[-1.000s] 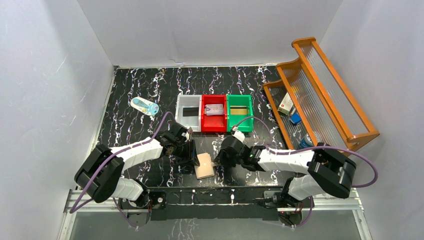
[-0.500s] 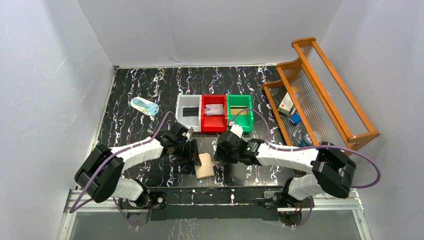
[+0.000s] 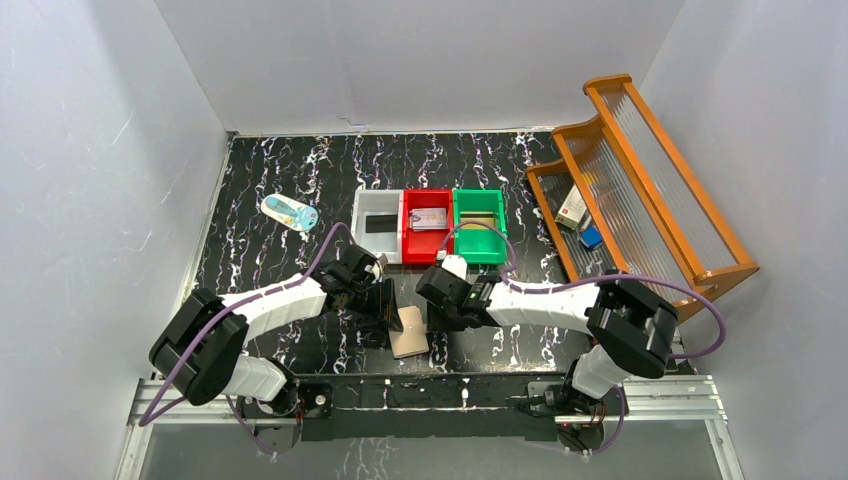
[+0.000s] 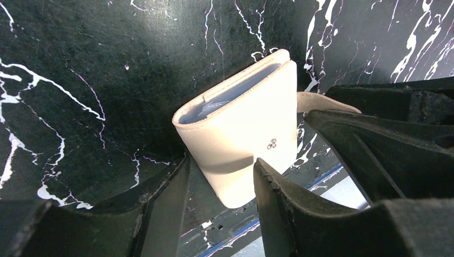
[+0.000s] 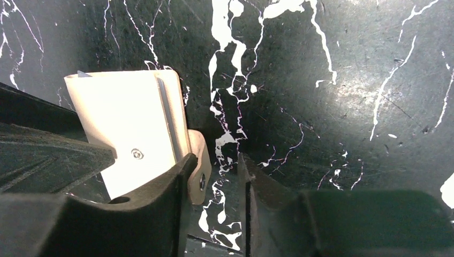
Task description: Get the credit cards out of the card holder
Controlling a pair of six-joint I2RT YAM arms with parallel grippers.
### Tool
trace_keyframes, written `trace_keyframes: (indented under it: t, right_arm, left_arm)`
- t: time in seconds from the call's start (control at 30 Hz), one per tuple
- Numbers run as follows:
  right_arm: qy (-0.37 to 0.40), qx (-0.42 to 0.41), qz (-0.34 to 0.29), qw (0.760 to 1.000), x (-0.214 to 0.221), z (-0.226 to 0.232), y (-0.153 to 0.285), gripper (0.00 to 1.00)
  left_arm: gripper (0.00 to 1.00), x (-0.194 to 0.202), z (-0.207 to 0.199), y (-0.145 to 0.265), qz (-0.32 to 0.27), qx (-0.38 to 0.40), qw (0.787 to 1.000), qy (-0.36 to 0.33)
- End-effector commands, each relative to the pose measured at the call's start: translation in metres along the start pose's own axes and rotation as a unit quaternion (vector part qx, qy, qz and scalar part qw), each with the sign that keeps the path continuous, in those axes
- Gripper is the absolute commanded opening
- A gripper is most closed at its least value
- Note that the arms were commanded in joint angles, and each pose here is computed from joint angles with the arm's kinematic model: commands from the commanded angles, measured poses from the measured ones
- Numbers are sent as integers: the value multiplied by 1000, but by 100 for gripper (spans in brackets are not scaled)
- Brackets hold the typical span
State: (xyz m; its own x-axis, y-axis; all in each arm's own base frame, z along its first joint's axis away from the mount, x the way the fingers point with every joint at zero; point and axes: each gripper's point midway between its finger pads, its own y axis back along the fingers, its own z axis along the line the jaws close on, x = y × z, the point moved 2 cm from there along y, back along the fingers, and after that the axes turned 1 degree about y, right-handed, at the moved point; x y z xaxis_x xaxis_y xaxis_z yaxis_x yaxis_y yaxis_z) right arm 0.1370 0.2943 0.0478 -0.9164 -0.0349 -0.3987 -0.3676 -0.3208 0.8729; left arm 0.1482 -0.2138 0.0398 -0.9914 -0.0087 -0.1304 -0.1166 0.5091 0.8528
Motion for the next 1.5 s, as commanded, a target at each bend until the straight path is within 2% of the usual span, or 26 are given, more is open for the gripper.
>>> trace_keyframes:
  t: [0.0, 0.2, 0.57, 0.67, 0.87, 1.07, 1.27, 1.37, 1.47]
  right_arm:
    - [13, -10, 1, 1000, 1, 1, 6, 40]
    - [11, -26, -9, 1000, -1, 4, 6, 29]
    - [11, -53, -27, 998, -10, 19, 1, 32]
    - [16, -49, -24, 998, -10, 19, -1, 27]
    - [29, -42, -25, 998, -15, 20, 4, 7]
    - [2, -53, -46, 998, -19, 15, 24, 5]
    - [-18, -151, -65, 986, -24, 37, 50, 6]
    - [-16, -195, -62, 979, -26, 52, 59, 7]
    - [-17, -246, -66, 967, -31, 72, 68, 8]
  left_arm:
    - [47, 17, 38, -6, 20, -80, 997, -3]
    - [47, 16, 35, -4, 18, -75, 997, -5]
    - [49, 18, 36, -2, 15, -72, 997, -4]
    - [49, 18, 36, -2, 15, -72, 997, -4]
    - [51, 14, 32, 1, 2, -65, 998, -7]
    - [64, 5, 28, 12, -36, -68, 997, -2]
    - [81, -12, 31, 35, -109, -94, 990, 7]
    - [96, -20, 34, 50, -143, -116, 983, 8]
    - [98, -27, 38, 66, -180, -132, 975, 9]
